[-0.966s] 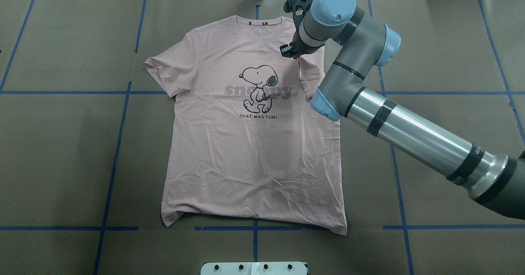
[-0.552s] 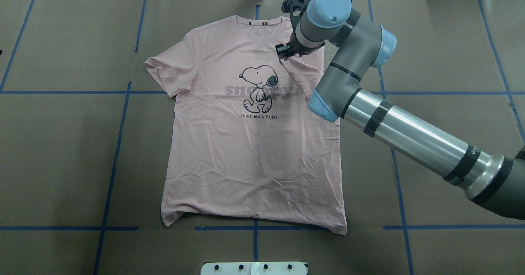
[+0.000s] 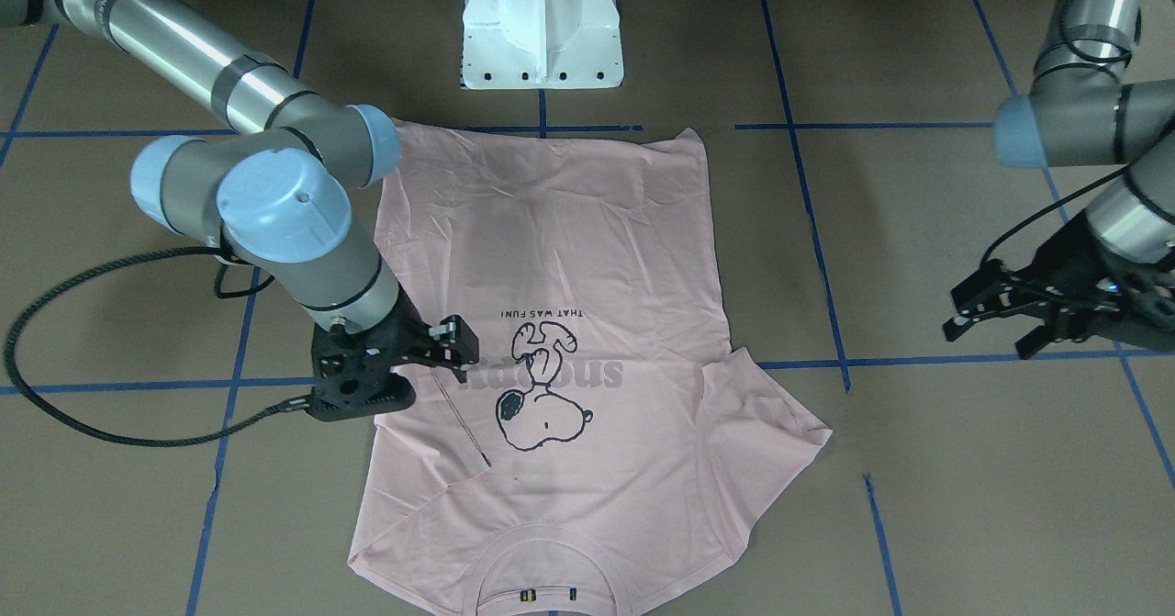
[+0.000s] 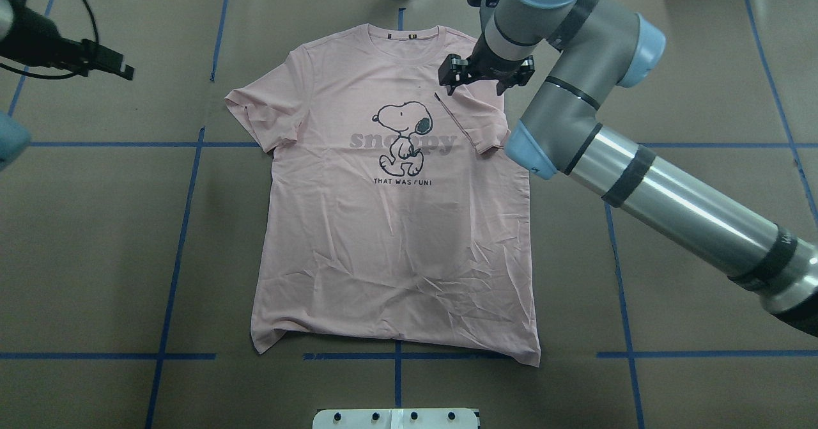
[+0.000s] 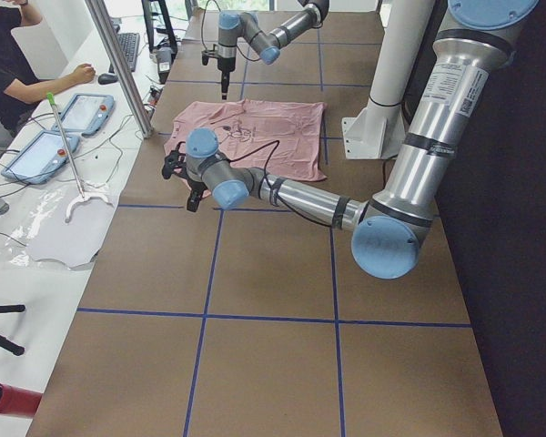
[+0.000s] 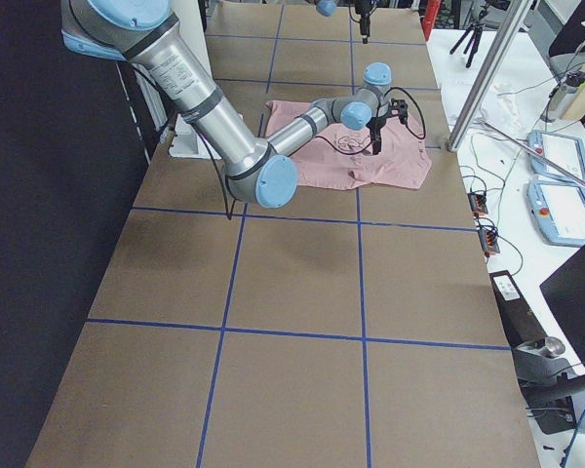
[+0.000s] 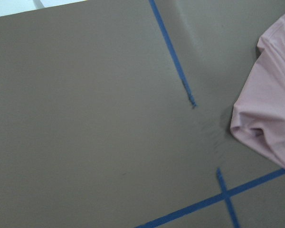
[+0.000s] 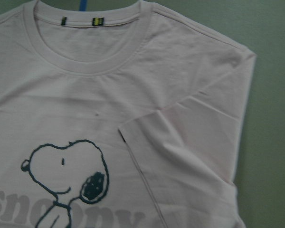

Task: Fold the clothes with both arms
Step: 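Grasp the sleeve with the right gripper while the left arm approaches, then fold the sleeves inward onto the shirt body with both grippers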

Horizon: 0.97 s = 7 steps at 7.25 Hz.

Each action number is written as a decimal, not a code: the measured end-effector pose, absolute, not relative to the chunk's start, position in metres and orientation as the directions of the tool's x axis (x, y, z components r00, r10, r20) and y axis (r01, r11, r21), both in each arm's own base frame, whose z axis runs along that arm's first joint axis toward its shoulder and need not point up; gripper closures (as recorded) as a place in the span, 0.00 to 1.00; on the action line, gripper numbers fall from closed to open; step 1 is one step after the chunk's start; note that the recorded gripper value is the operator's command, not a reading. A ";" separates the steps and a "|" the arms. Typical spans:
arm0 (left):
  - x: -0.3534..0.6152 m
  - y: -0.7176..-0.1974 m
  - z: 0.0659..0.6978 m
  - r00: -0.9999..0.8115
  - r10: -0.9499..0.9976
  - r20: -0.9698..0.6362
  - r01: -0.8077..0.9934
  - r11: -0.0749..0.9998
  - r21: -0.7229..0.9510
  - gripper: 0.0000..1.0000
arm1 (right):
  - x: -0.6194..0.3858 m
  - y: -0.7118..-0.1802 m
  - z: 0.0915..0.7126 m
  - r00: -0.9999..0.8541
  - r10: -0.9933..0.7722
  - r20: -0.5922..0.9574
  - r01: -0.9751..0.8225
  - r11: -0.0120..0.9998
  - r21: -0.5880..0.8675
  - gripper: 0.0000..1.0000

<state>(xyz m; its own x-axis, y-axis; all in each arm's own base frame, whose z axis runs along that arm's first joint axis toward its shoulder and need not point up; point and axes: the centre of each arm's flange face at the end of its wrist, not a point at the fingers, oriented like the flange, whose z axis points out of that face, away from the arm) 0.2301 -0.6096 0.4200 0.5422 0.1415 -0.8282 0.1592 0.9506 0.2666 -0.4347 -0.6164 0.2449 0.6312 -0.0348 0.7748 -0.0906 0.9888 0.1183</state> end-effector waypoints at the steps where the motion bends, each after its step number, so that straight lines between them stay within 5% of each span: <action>1: 0.276 -0.608 0.396 0.541 0.064 -0.839 0.226 0.949 0.218 0.01 | -0.401 -0.604 0.247 0.654 0.013 0.756 -0.102 0.992 0.071 0.00; 5: 0.397 -0.624 0.409 0.644 -0.033 -0.764 0.347 0.903 0.253 0.06 | -0.363 -0.590 0.256 0.674 0.049 0.737 -0.115 0.993 0.039 0.00; 7: 0.418 -0.635 0.430 0.658 -0.033 -0.753 0.351 0.897 0.267 0.27 | -0.364 -0.590 0.258 0.676 0.048 0.735 -0.116 0.992 0.041 0.00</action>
<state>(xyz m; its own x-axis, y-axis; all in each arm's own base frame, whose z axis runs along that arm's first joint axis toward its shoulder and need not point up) 0.4183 -0.6348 0.4301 0.6576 -0.0332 -0.7526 0.3513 0.8973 0.2674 -0.3642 -0.5899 0.2578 0.6759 0.0480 0.7355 -0.1156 0.9924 0.0415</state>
